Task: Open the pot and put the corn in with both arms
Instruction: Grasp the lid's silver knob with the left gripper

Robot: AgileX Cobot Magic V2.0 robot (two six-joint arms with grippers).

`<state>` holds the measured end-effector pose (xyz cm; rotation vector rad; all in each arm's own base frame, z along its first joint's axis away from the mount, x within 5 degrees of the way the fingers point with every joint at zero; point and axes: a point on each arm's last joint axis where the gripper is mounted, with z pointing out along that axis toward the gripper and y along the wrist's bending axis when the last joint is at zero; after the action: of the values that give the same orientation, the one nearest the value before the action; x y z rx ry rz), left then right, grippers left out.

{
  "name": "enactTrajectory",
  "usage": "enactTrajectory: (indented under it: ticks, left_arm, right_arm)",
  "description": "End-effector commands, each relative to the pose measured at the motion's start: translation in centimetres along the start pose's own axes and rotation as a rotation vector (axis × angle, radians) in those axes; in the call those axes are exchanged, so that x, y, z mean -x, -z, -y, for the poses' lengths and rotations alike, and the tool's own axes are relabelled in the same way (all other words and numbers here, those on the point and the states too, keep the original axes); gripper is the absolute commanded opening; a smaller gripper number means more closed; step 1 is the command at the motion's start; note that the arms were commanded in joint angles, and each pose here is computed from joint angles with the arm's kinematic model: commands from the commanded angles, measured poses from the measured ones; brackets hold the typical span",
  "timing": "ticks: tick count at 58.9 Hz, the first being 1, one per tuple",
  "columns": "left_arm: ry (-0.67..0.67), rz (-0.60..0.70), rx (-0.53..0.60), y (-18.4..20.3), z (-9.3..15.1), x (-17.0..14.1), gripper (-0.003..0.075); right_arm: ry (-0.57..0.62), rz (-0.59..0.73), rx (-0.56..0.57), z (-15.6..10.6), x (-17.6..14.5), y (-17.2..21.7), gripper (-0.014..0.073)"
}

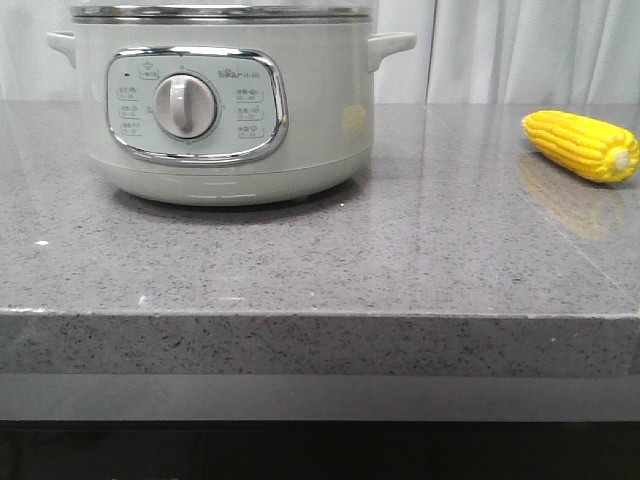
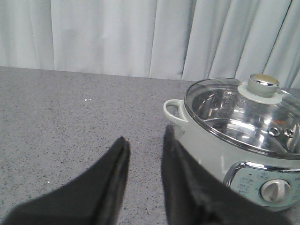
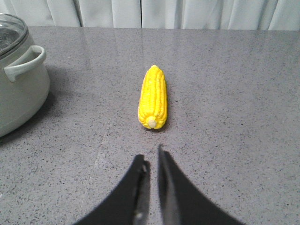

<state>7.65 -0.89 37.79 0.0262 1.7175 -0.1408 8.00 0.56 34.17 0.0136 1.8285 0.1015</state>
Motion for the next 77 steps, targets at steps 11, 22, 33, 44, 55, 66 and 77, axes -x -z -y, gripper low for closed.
enactTrajectory:
  ticks: [11,22,33,44,55,66,77]
  left_arm:
    - [0.0,0.082,-0.003,0.0,0.1,1.4,0.0547]
    - [0.003,0.083,-0.009,-0.2,0.1,1.5,0.0547]
    - [-0.003,0.046,-0.078,-1.8,0.9,2.3,0.0547]
    - [-0.026,0.039,-0.167,-4.8,2.4,3.9,0.0547]
    - [-0.039,0.028,-0.253,-9.1,4.8,5.4,0.0547]
    - [-0.049,0.003,-0.316,-13.2,7.4,6.4,0.0547]
    - [-0.059,-0.023,-0.366,-17.0,10.2,7.2,0.0547]
  right_arm:
    - [0.0,0.085,-0.004,0.0,1.6,0.1,0.0528]
    - [0.0,0.085,-0.004,0.0,1.6,0.1,0.0531]
    - [0.0,0.086,-0.004,0.0,1.6,0.1,0.0531]
    - [0.0,0.086,-0.004,0.0,1.6,0.1,0.0531]
    - [0.0,0.086,-0.004,0.0,1.6,0.1,0.0531]
    - [0.0,0.087,-0.004,0.0,1.6,0.1,0.0531]
    - [0.0,0.087,-0.004,0.0,1.6,0.1,0.0531]
